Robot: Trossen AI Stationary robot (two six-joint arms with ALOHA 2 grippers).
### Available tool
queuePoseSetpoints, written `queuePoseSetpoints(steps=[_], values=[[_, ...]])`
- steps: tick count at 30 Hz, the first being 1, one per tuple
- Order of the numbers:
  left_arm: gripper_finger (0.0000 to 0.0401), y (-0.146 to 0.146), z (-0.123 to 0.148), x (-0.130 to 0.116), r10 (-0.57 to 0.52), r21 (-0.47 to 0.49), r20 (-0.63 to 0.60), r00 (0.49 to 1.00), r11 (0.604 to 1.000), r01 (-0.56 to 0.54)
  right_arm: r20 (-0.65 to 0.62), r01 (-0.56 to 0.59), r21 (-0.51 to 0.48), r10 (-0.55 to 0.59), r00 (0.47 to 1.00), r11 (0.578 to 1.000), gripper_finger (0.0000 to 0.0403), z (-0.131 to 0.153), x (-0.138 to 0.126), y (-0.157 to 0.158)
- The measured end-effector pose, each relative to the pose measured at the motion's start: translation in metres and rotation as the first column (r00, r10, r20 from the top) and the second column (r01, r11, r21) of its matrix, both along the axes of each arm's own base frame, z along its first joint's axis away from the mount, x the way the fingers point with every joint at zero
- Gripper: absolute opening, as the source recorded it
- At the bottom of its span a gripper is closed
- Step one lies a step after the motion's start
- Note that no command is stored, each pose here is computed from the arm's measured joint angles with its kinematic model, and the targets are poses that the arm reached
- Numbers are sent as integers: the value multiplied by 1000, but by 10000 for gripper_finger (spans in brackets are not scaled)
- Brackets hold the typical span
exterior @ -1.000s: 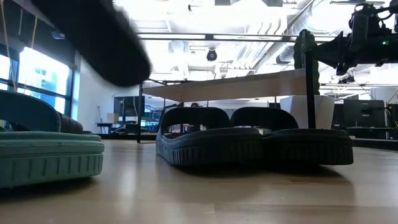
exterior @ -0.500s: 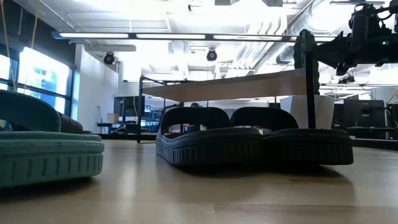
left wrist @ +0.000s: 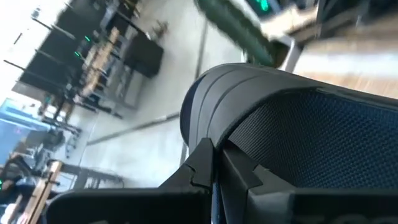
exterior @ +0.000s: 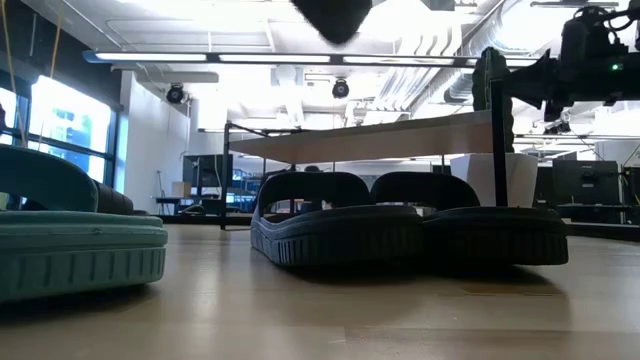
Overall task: Pick and place slides into the shelf
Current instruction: Put the black slide on the shelf
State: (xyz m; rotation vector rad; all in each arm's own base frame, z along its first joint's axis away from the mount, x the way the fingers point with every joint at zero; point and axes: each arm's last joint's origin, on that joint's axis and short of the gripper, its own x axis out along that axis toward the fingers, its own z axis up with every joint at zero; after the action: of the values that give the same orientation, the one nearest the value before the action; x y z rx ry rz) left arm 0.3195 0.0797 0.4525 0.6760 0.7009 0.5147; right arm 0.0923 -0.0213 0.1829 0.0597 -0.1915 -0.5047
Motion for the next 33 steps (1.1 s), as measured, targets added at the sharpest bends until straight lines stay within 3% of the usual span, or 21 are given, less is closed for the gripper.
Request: queuePoseSetpoints(steps=[9, 16, 22, 33], values=[[0, 37, -70, 68, -120, 46, -241, 963, 990, 135, 6, 48, 22, -48, 999, 999, 0, 0, -1, -1], [0, 50, -114, 101, 93, 173, -333, 938, 984, -36, 5, 58, 22, -58, 998, 998, 0, 0, -1, -2], [0, 52, -138, 111, 159, 178, -379, 912, 979, -96, -4, 59, 22, -59, 998, 998, 0, -1, 0, -2], [0, 30, -147, 121, 123, 203, -414, 902, 978, -41, -21, 72, 24, -72, 997, 997, 0, -3, 0, -2]])
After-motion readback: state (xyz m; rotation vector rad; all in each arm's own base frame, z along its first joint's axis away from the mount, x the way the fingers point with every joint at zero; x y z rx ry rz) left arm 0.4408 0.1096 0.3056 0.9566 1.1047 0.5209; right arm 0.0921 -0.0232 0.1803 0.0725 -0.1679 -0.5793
